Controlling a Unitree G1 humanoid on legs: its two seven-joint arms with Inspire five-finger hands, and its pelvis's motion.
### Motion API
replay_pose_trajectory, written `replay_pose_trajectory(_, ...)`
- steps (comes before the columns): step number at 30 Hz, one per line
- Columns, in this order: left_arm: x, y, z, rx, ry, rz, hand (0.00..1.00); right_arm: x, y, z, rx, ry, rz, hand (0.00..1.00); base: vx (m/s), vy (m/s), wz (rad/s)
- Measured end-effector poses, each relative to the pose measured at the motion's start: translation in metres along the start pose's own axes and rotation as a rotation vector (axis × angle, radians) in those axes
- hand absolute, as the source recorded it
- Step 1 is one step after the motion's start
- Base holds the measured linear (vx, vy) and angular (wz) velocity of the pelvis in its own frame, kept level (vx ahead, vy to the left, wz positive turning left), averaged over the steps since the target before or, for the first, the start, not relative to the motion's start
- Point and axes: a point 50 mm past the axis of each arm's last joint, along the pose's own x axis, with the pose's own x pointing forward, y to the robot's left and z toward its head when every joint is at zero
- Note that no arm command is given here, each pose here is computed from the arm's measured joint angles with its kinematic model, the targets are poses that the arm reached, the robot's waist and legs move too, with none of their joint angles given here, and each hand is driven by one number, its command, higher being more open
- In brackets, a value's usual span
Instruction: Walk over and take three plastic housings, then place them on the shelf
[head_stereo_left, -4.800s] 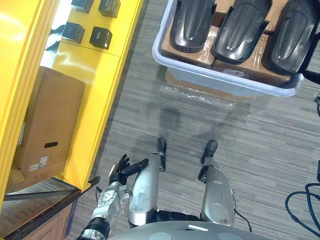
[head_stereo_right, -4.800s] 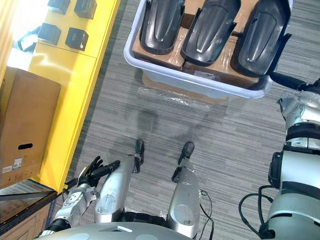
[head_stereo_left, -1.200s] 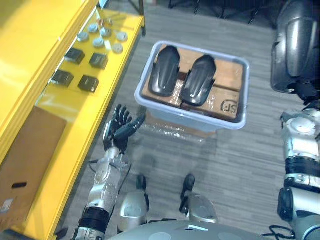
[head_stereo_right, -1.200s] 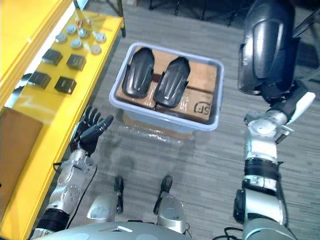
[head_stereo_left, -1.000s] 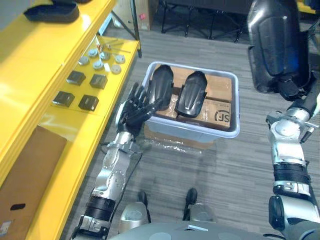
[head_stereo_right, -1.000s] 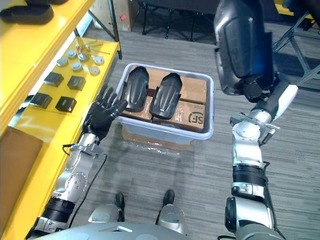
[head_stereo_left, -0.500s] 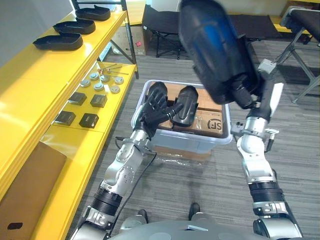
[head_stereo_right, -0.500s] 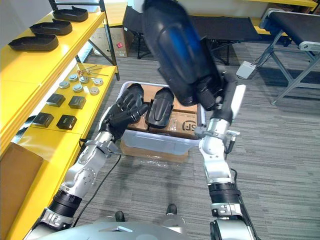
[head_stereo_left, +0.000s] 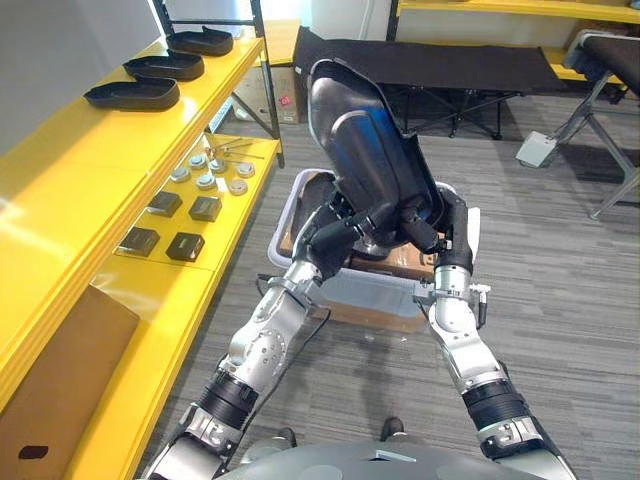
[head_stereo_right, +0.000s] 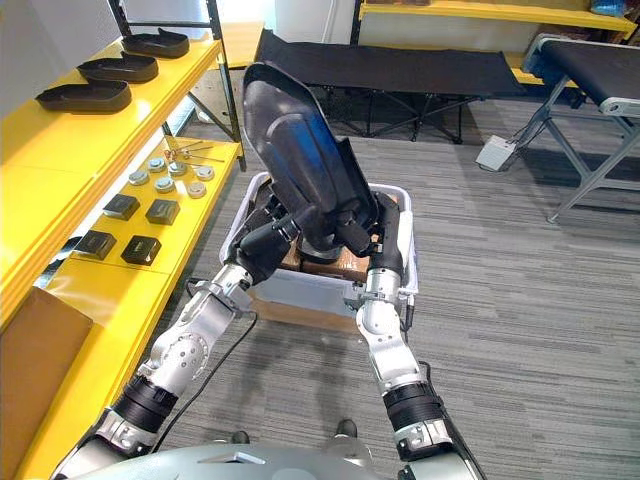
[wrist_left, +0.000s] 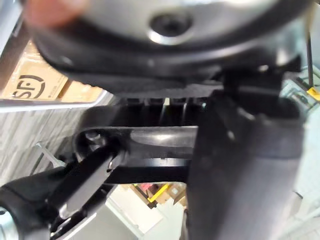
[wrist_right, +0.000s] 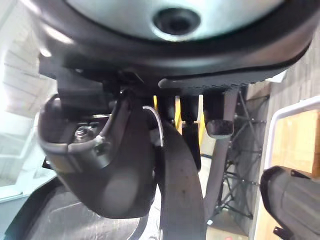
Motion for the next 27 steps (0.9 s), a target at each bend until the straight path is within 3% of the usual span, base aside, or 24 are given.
replay_pose_trajectory(7,0.0,0.001,-0.005,0.068,0.019,0.088,1.0,-0.011,0.004,-0.012,-0.003,0.029,0.026,0.0,-0.03,0.003,0.02)
replay_pose_trajectory(14,0.0,0.006,-0.001,0.283,-0.014,0.185,1.0,-0.025,0.016,-0.016,0.04,0.051,0.093,0.0,-0.03,0.002,0.03)
replay_pose_trajectory(25,-0.001,0.015,0.013,0.256,-0.081,0.246,1.0,-0.037,0.038,-0.007,0.104,-0.013,0.254,0.0,0.0,0.0,0.0)
replay_pose_trajectory(26,-0.002,0.016,0.014,0.255,-0.083,0.248,0.0,-0.037,0.039,-0.007,0.106,-0.017,0.267,0.0,0.0,0.0,0.0)
replay_pose_trajectory(27,-0.002,0.016,0.014,0.245,-0.084,0.249,0.0,-0.038,0.039,-0.007,0.107,-0.017,0.269,0.0,0.0,0.0,0.0)
